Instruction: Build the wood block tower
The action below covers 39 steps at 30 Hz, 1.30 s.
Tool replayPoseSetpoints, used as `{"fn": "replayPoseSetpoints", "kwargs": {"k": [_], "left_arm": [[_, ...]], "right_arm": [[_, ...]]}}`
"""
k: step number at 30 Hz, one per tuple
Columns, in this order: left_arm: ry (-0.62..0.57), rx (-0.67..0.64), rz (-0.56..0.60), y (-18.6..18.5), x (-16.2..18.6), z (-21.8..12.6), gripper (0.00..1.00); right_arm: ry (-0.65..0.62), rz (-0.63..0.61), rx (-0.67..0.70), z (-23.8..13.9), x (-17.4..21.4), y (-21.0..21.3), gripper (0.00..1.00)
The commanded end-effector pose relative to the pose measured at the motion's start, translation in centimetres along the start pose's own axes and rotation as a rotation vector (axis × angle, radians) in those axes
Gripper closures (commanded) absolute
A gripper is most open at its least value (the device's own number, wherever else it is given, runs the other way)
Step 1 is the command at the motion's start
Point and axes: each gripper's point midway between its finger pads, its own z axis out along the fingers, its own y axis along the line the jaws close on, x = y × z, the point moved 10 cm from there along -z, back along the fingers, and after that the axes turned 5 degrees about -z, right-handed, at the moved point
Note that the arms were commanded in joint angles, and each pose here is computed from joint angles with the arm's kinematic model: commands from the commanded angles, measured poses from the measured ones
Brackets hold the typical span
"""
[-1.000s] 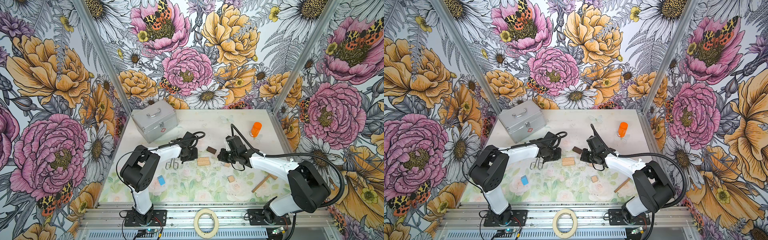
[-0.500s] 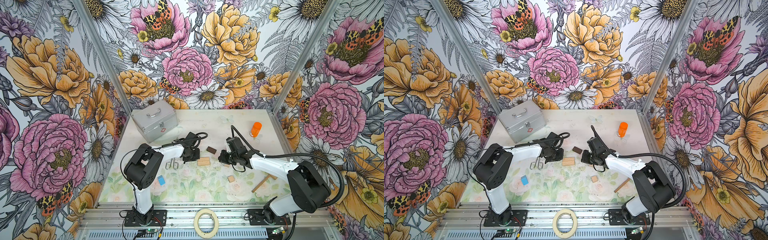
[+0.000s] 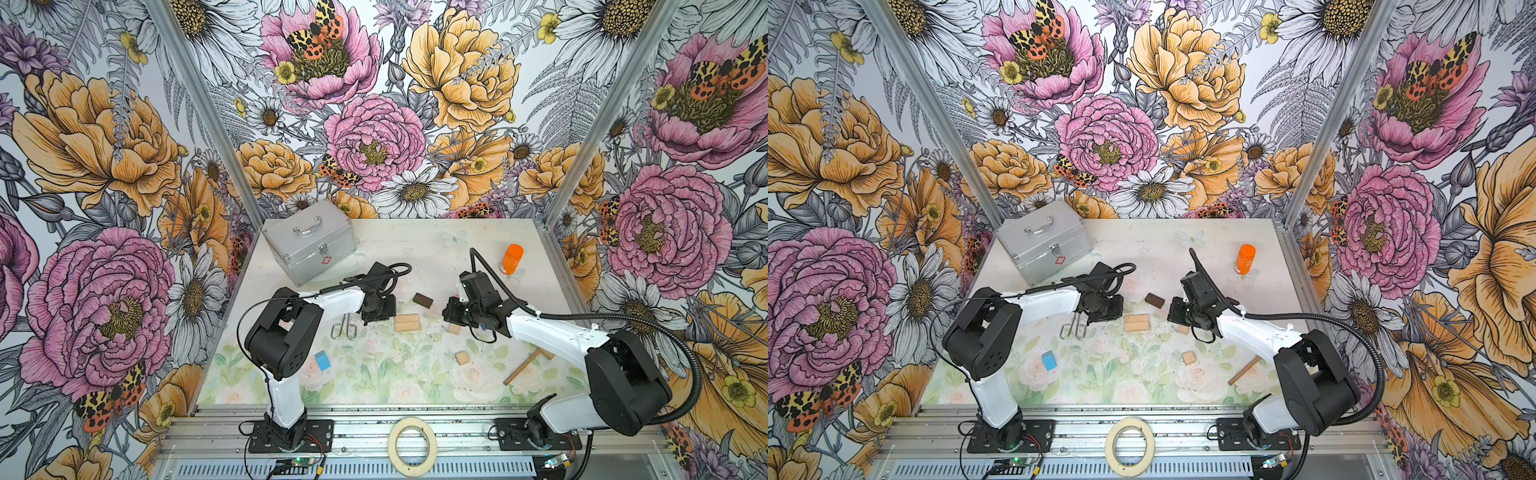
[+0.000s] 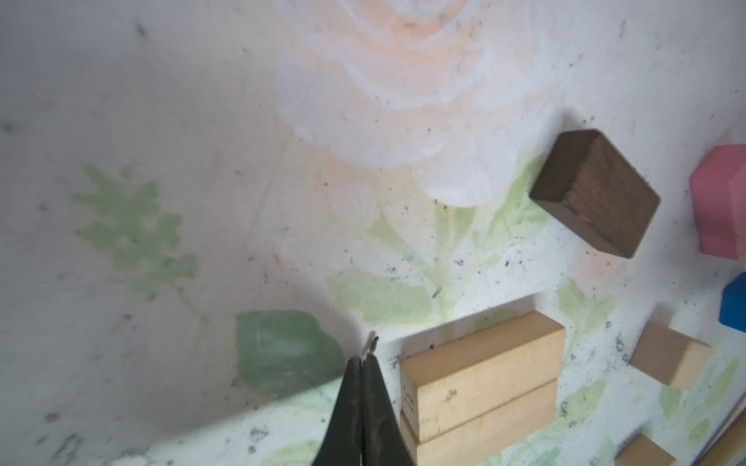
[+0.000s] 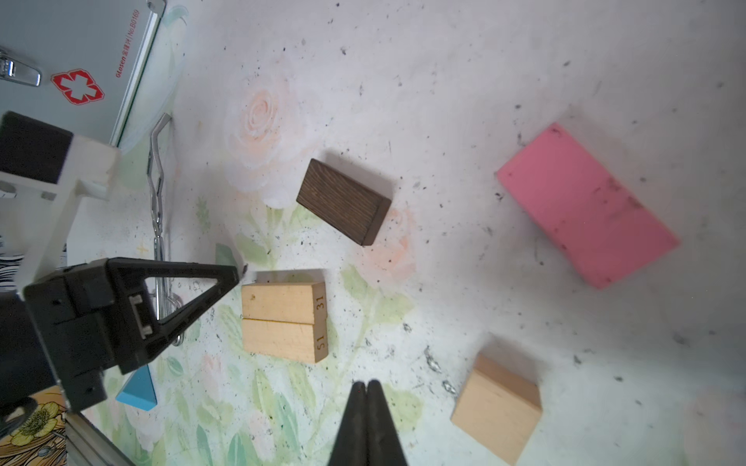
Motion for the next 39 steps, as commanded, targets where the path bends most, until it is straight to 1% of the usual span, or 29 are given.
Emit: {"fn": "replayPoseSetpoints", "kwargs": {"k": [1, 11, 15, 19, 21, 26, 30, 34, 36, 39], "left_arm": [[-0.107, 0.000, 0.035, -0.5, -1.7, -3.1, 1.00], [-0.201, -0.006, 0.022, 0.6, -0.9, -6.7, 1.00], [-0.271, -0.008, 0.021, 1.0, -0.6, -8.7, 1.00], [-0.360, 0.017, 0.026, 1.3, -0.3, -10.9, 1.00], [-0.404, 0.040, 0.021, 1.6, -0.3, -11.9, 1.00], [-0.537, 0.092, -0.012, 3.4, 0.1, -14.6, 1.00], [-0.666, 0.139, -0.072, 5.6, 0.6, -16.6, 0.93], [-0.774, 0.178, -0.113, 7.2, 1.2, -18.0, 0.83], [-0.808, 0.190, -0.123, 7.7, 1.5, -18.3, 0.74], [-0.838, 0.199, -0.130, 8.1, 1.6, -18.6, 0.73]], "right_arm": [[-0.052, -0.036, 0.042, -1.7, -1.2, 0.4, 1.00], [-0.005, -0.033, 0.032, -0.7, -1.2, 0.5, 1.00], [-0.020, -0.039, 0.103, -1.6, -1.0, 0.0, 0.95], [-0.046, -0.049, 0.176, -2.3, -1.0, -0.6, 0.87], [-0.038, -0.049, 0.199, -2.2, -1.1, -0.9, 0.83], [0.012, -0.038, 0.210, -1.2, -1.4, -0.9, 0.80], [0.016, -0.037, 0.258, -1.3, -1.8, -0.9, 0.73], [0.012, -0.038, 0.300, -1.5, -1.8, -1.2, 0.63], [0.008, -0.045, 0.320, -1.4, -2.2, -1.2, 0.59], [0.021, -0.075, 0.337, -0.8, -3.3, -0.9, 0.56]]}}
